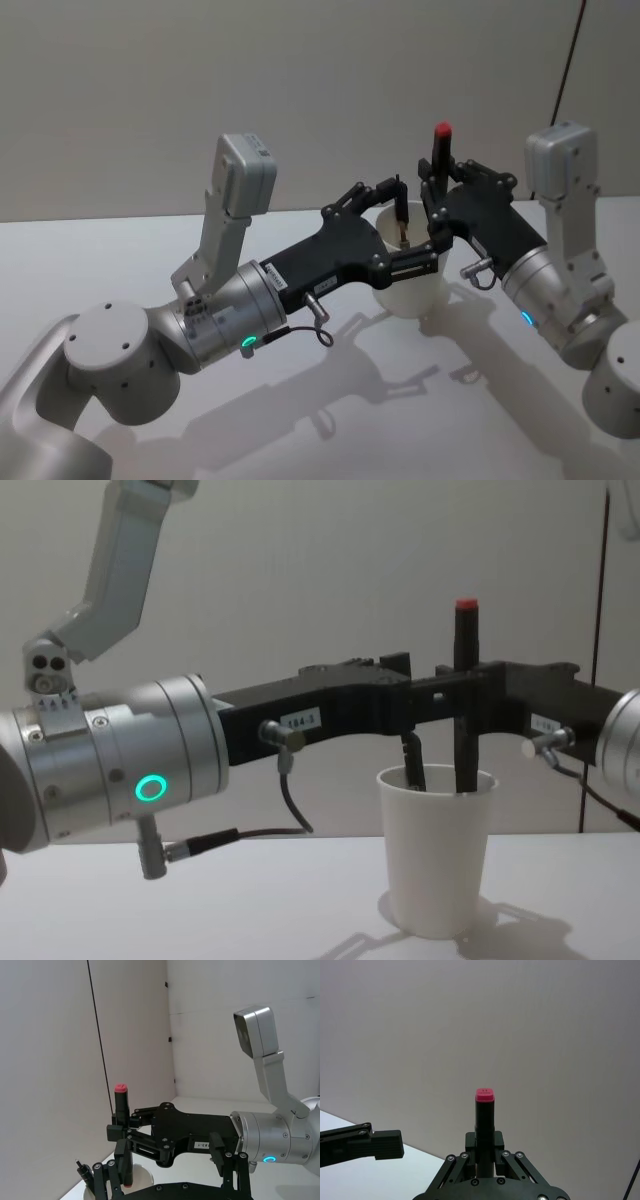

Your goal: Place the pen into the pen holder.

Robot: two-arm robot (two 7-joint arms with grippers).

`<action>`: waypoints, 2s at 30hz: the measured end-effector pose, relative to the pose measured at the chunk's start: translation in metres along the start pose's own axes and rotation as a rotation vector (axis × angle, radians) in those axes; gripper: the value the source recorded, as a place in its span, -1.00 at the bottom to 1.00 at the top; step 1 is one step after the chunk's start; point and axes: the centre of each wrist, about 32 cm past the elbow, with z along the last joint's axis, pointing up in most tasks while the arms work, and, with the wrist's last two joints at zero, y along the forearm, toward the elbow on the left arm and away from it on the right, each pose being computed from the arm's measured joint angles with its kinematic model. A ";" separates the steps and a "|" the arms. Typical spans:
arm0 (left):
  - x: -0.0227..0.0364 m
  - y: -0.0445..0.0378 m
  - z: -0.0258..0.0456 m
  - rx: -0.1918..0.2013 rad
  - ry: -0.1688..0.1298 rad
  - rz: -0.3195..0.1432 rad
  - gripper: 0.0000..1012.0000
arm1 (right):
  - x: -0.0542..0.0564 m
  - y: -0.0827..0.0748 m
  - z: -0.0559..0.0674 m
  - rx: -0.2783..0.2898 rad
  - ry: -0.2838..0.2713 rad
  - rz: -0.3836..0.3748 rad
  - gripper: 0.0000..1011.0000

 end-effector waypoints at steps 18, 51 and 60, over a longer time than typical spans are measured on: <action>0.0000 0.0000 0.0000 0.000 0.000 0.000 0.98 | -0.001 0.004 -0.005 -0.009 -0.010 0.001 0.14; 0.0000 0.0000 0.0000 0.000 0.000 0.000 0.98 | 0.009 -0.001 0.003 0.019 0.015 -0.050 0.98; 0.0000 0.0000 0.0000 0.000 0.000 0.000 0.98 | 0.017 -0.007 0.008 0.026 0.023 -0.083 0.98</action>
